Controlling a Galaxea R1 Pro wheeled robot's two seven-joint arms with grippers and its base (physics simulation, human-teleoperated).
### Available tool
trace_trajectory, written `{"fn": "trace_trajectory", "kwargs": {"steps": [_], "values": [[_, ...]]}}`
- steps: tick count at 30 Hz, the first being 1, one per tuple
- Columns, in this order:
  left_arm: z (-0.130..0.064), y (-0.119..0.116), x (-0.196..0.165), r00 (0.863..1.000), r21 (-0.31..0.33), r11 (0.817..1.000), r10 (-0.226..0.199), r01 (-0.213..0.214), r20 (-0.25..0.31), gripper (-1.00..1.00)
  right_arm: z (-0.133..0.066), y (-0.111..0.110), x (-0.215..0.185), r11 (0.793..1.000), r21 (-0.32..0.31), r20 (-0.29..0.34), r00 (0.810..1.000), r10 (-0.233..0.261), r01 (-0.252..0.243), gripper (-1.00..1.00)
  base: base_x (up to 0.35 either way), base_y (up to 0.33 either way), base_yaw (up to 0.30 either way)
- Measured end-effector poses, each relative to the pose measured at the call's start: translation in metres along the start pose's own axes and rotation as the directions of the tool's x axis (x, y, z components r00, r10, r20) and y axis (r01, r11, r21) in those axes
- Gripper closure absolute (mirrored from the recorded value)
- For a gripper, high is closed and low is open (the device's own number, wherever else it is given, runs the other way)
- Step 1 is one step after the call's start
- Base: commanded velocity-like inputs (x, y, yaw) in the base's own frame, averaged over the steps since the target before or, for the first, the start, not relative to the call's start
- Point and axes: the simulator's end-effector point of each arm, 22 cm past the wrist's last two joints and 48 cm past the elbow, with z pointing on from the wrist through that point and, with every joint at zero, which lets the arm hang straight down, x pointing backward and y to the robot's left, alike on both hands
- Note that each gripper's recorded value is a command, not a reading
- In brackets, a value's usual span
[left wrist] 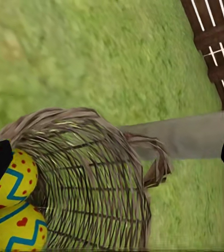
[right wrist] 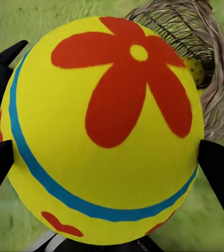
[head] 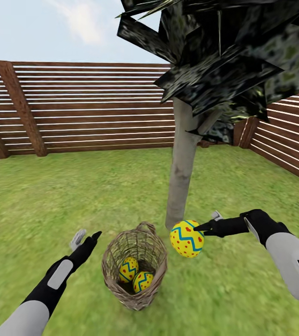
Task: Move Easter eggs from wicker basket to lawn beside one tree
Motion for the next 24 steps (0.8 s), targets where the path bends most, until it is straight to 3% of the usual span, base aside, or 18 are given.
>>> {"fn": "trace_trajectory", "kwargs": {"steps": [3, 6, 9, 16, 22, 24], "values": [[0.002, -0.005, 0.012, 0.999, 0.008, 0.999, 0.039, -0.039, -0.029, -1.00, 0.000, -0.002, 0.000, 1.000, 0.011, -0.001, 1.000, 0.000, 0.000, 1.00, 0.000, -0.313, 0.000], [0.002, -0.007, 0.016, 0.998, 0.012, 0.999, 0.050, -0.050, -0.037, -1.00, 0.000, -0.031, -0.001, 0.989, 0.146, 0.001, 1.000, -0.005, 0.005, 1.00, 0.018, -0.326, 0.000], [0.002, -0.007, 0.017, 0.998, 0.012, 0.999, 0.051, -0.051, -0.038, -1.00, 0.000, -0.044, -0.004, 0.977, 0.211, 0.007, 0.999, -0.031, 0.029, 1.00, 0.069, -0.327, 0.000], [0.003, -0.011, 0.023, 0.997, 0.018, 0.998, 0.053, -0.052, -0.049, -1.00, -0.015, -0.093, -0.014, 0.896, 0.437, 0.020, 0.995, -0.095, 0.077, 1.00, 0.088, -0.327, 0.000], [0.004, -0.015, 0.031, 0.997, 0.024, 0.999, 0.047, -0.045, -0.057, -1.00, -0.011, -0.099, -0.018, 0.873, 0.478, 0.019, 0.992, -0.122, 0.098, 1.00, 0.096, -0.327, 0.000], [0.005, -0.018, 0.036, 0.997, 0.028, 0.998, 0.051, -0.049, -0.066, -1.00, -0.010, -0.105, -0.020, 0.849, 0.519, 0.015, 0.992, -0.126, 0.100, 1.00, 0.096, -0.327, 0.000]]}}
